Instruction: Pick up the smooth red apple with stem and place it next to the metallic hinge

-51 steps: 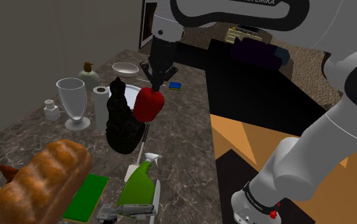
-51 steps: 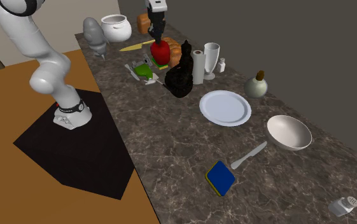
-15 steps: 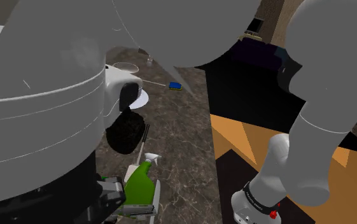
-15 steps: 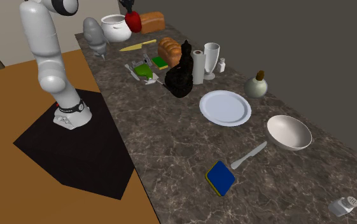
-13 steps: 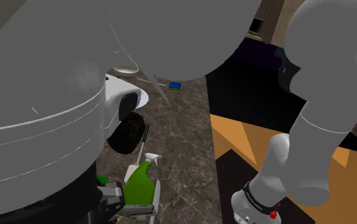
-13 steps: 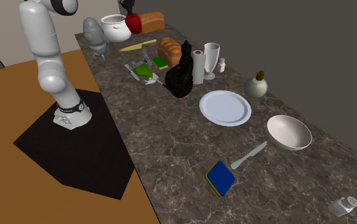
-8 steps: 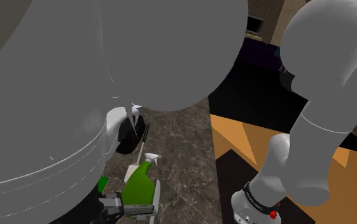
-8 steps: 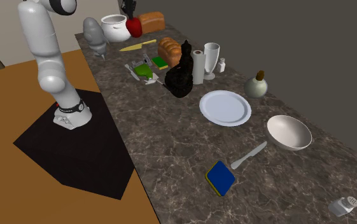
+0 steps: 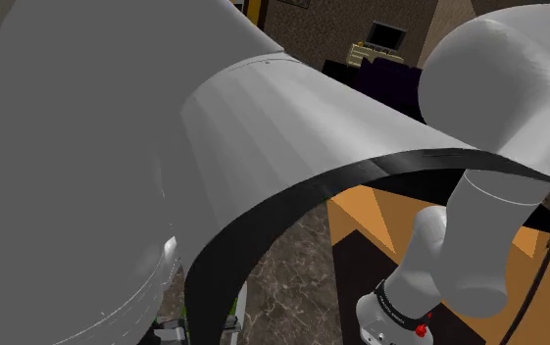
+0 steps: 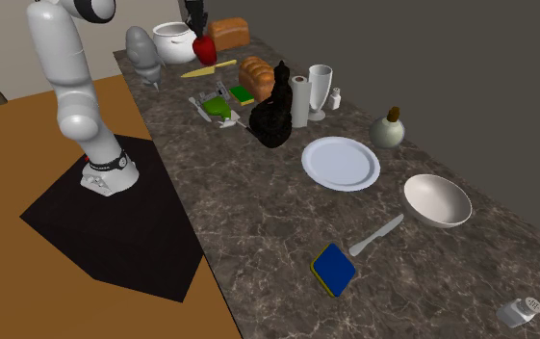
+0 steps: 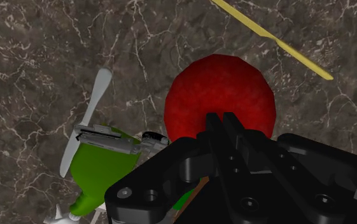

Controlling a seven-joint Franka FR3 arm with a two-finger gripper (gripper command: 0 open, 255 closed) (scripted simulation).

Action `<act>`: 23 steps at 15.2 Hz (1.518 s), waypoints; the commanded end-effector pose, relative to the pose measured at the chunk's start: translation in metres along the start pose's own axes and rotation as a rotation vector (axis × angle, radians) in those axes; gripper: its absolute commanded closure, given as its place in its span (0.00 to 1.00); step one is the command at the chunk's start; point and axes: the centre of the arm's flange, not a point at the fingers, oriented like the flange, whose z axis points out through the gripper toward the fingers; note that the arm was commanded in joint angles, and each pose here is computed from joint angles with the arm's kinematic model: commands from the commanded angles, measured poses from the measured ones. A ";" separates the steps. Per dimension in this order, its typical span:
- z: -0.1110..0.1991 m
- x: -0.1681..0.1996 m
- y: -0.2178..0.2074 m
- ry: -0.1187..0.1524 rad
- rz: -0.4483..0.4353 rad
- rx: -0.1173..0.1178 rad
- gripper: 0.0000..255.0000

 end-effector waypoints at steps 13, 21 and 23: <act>0.074 0.003 0.004 0.000 0.000 0.001 1.00; 0.104 0.004 0.005 0.000 0.000 0.001 1.00; 0.104 0.004 0.005 0.000 0.000 0.001 1.00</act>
